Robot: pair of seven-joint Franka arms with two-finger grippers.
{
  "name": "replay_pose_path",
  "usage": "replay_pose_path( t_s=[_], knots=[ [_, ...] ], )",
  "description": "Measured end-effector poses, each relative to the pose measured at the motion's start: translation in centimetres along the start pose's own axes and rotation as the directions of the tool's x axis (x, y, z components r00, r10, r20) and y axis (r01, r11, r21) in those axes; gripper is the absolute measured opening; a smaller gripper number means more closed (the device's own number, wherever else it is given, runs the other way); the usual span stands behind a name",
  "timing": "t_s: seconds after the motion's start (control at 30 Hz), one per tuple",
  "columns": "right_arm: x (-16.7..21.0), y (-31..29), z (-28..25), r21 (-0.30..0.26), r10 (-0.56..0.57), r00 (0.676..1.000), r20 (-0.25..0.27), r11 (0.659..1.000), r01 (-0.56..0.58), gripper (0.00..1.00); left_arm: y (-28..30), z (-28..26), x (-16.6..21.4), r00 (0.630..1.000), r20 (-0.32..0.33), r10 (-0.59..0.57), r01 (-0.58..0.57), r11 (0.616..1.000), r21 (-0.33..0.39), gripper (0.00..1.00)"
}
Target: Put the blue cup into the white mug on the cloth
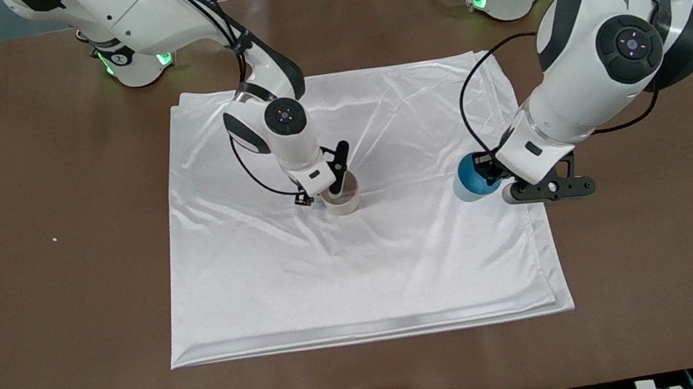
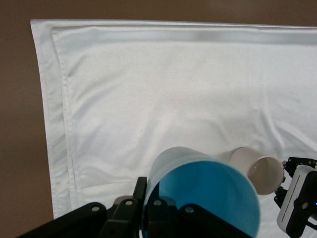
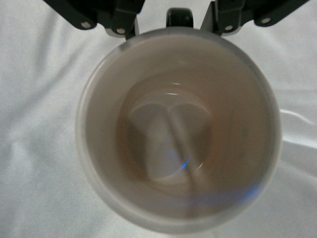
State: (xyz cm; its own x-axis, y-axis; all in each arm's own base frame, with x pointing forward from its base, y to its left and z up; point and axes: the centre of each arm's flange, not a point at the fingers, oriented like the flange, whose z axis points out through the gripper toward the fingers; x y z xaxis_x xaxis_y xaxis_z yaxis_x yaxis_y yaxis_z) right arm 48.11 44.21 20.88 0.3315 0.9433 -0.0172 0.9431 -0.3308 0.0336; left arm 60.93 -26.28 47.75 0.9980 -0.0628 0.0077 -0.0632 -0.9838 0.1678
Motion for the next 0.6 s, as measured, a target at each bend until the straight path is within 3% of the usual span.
replay_pose_path(
  t_s=[0.07,0.33,0.6],
  knots=[
    [0.1,0.3,-0.3,-0.004,0.007,1.000,-0.006,1.000,-0.007,0.67,0.5,0.1,-0.2,1.000,0.002,-0.005,0.005,1.000,0.000,0.04],
    [0.3,2.2,-2.6,-0.027,0.037,0.999,-0.025,0.999,-0.037,0.99,4.0,1.1,-1.5,0.999,0.014,-0.041,0.041,0.999,-0.002,0.04],
    [-1.9,5.6,-8.6,-0.043,0.097,0.995,0.013,0.994,-0.096,1.00,8.8,2.9,-3.2,0.994,0.019,-0.105,0.105,0.994,-0.015,0.04]
  ],
)
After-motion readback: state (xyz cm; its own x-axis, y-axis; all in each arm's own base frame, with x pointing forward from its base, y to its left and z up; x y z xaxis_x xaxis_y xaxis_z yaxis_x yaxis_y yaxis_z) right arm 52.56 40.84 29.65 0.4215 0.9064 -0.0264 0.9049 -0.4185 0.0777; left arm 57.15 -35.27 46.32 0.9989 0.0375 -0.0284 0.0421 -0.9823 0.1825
